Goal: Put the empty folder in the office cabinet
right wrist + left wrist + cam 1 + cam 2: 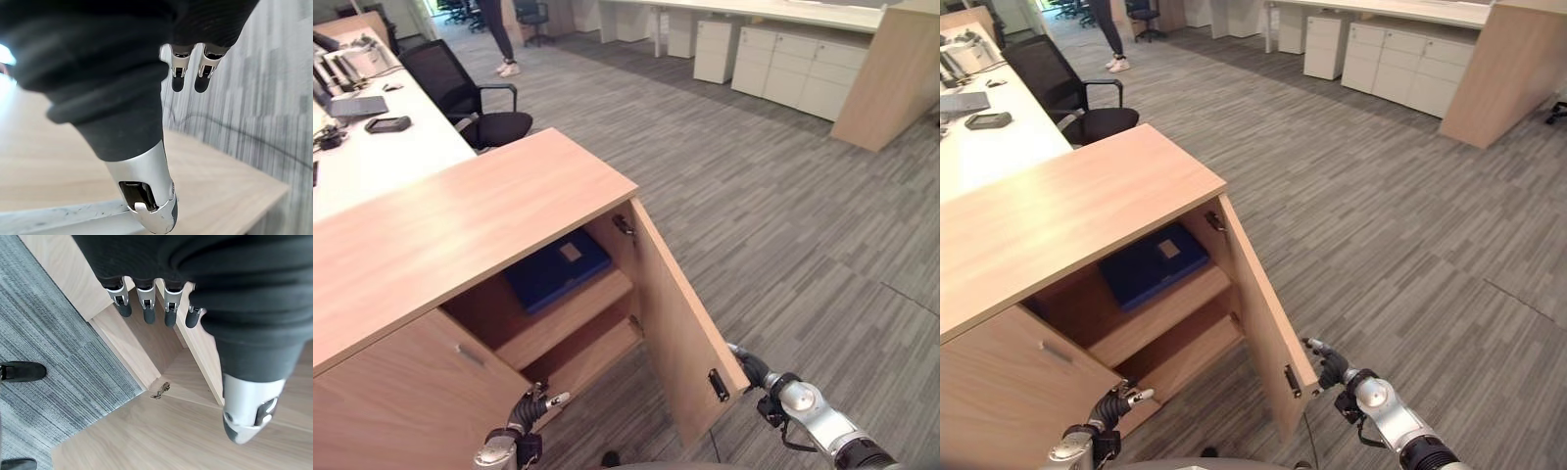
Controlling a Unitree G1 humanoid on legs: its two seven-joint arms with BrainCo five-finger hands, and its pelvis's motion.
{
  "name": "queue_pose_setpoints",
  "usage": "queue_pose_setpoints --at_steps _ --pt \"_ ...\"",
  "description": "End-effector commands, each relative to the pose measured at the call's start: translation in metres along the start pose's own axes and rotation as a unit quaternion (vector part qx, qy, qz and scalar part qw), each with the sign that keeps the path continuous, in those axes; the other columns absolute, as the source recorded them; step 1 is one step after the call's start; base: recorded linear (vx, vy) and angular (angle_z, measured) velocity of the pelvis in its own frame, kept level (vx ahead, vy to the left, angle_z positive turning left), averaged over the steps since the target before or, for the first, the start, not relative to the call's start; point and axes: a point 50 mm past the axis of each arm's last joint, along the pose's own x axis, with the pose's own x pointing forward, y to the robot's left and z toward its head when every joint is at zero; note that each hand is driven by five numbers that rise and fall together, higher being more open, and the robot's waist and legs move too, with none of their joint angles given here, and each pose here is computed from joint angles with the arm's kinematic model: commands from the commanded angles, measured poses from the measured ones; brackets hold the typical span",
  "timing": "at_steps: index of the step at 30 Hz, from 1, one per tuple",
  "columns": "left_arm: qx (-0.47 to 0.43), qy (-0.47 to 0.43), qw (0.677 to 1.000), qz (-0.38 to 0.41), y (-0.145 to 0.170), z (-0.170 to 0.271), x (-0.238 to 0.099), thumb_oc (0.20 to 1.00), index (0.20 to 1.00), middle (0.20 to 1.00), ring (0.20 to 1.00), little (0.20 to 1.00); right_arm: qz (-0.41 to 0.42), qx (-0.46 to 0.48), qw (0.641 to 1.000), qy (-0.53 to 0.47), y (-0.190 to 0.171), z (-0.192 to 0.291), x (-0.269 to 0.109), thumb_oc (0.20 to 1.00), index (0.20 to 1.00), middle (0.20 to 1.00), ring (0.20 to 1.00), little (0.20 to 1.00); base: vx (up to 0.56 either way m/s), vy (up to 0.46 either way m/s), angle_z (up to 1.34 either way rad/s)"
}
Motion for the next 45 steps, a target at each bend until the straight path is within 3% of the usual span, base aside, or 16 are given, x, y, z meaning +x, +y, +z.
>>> queue_pose_setpoints --at_steps 1,13,19,26,30,35,36,41,45 --pt "-0.005 -0.048 0.998 0.030 0.017 0.029 0.009 1.000 1.000 1.000 1.000 1.000 -0.002 -0.008 0.985 -0.170 -0.001 0.090 0.025 1.000 1.000 1.000 1.000 1.000 -0.04 -0.069 0.25" --pt "-0.043 -0.041 0.996 0.063 0.018 0.029 0.013 1.000 1.000 1.000 1.000 1.000 0.023 -0.013 0.973 -0.230 0.011 0.133 0.033 1.000 1.000 1.000 1.000 1.000 -0.12 -0.008 0.52" --pt "-0.029 -0.011 0.998 0.054 0.016 0.011 0.008 1.000 1.000 1.000 1.000 1.000 0.016 0.007 0.979 -0.202 0.012 0.112 0.029 1.000 1.000 1.000 1.000 1.000 0.02 0.107 0.81" --pt "0.023 0.018 0.999 0.038 0.017 0.003 0.005 1.000 1.000 1.000 1.000 1.000 -0.064 0.098 0.983 -0.142 -0.004 0.081 0.033 1.000 1.000 1.000 1.000 1.000 0.03 0.165 0.67" --pt "0.043 0.025 0.998 0.036 0.024 0.000 0.002 1.000 1.000 1.000 1.000 1.000 -0.130 0.155 0.970 -0.131 -0.029 0.076 0.034 1.000 1.000 1.000 1.000 1.000 0.03 0.176 0.26" --pt "0.053 0.018 0.997 0.045 0.034 0.005 0.000 1.000 1.000 1.000 1.000 1.000 -0.241 0.249 0.929 -0.131 -0.078 0.069 0.026 1.000 1.000 1.000 1.000 1.000 0.05 0.024 0.35" --pt "0.053 0.017 0.997 0.045 0.034 0.005 0.001 1.000 1.000 1.000 1.000 1.000 -0.242 0.249 0.929 -0.131 -0.078 0.069 0.026 1.000 1.000 1.000 1.000 1.000 0.09 -0.026 0.54" --pt "0.064 0.041 0.996 0.052 0.037 -0.004 -0.001 1.000 1.000 1.000 1.000 1.000 -0.357 0.290 0.883 -0.093 -0.149 0.055 0.005 1.000 1.000 1.000 1.000 1.000 0.09 -0.073 0.60" --pt "0.067 0.060 0.995 0.040 0.032 -0.014 -0.003 1.000 1.000 1.000 1.000 1.000 -0.392 0.312 0.862 -0.070 -0.177 0.048 -0.009 1.000 1.000 1.000 1.000 1.000 0.04 -0.089 0.13"
